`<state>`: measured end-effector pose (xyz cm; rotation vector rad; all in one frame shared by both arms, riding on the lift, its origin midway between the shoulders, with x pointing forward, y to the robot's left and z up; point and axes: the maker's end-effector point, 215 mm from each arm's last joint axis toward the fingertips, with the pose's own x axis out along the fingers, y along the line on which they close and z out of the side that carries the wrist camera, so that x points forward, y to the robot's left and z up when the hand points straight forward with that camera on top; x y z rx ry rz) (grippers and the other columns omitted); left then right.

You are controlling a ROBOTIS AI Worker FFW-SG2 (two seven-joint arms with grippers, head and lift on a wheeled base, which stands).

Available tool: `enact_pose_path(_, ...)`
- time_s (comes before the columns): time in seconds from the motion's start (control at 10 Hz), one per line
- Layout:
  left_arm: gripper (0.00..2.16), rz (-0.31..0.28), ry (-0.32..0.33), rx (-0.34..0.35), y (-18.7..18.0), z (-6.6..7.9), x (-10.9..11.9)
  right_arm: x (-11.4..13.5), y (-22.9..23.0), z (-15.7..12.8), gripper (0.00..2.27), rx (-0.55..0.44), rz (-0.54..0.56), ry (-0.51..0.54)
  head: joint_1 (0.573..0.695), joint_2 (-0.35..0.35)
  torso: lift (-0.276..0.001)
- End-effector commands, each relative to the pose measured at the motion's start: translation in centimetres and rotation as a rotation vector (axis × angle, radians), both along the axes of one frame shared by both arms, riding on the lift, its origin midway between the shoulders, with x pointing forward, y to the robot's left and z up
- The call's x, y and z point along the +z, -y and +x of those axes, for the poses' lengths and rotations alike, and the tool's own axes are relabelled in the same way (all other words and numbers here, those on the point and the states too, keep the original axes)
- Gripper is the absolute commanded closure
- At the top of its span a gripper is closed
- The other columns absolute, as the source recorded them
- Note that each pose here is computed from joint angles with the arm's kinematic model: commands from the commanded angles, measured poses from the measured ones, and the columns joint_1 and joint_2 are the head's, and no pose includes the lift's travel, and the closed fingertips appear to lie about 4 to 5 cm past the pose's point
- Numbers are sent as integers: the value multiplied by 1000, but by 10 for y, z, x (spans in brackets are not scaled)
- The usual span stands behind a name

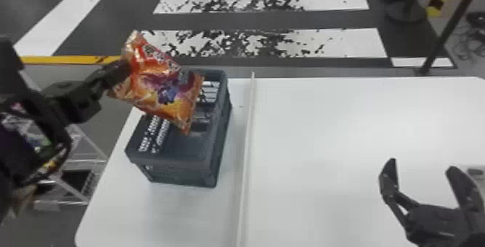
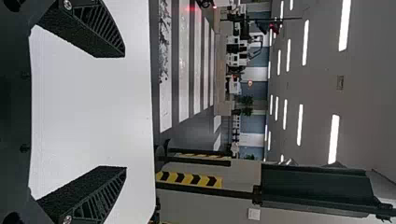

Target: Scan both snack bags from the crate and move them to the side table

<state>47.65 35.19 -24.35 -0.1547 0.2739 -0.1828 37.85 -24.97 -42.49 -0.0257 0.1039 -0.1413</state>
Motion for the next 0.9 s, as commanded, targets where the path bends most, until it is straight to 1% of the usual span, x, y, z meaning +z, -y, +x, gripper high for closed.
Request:
enact_pose_path(0.0,2135,-44,48,-46,15,-12,25,2,0,1,66,0,1,5,695,136,-75)
enact_pose_path(0.1,2138,-56,65,-65,25,-17,35,2,0,1,66,-1,2,5,695,125,-75)
enact_pose_path(0.2,2138,-55,73,-84,35,-20,41,2,0,0,66,-1,2,5,695,118,-75)
enact_pose_path(0.3,2138,-76,71,-114,51,-19,39,3,1,0,66,-2,1,8,695,103,-75)
enact_pose_path(0.4,2138,-105,56,-143,64,-18,30,3,0,0,66,0,1,8,695,84,-75)
enact_pose_path(0.5,2138,-134,20,-209,98,-15,9,3,0,0,66,0,1,8,695,63,-75)
enact_pose_path(0.6,2138,-180,-2,-252,126,-15,-4,4,0,1,66,0,1,10,695,46,-75)
enact_pose_path(0.7,2138,-234,15,-316,160,-12,-8,4,0,1,70,0,1,11,695,4,-75)
enact_pose_path(0.8,2138,-273,11,-370,193,-11,-18,4,1,1,70,-1,0,11,695,-41,-75)
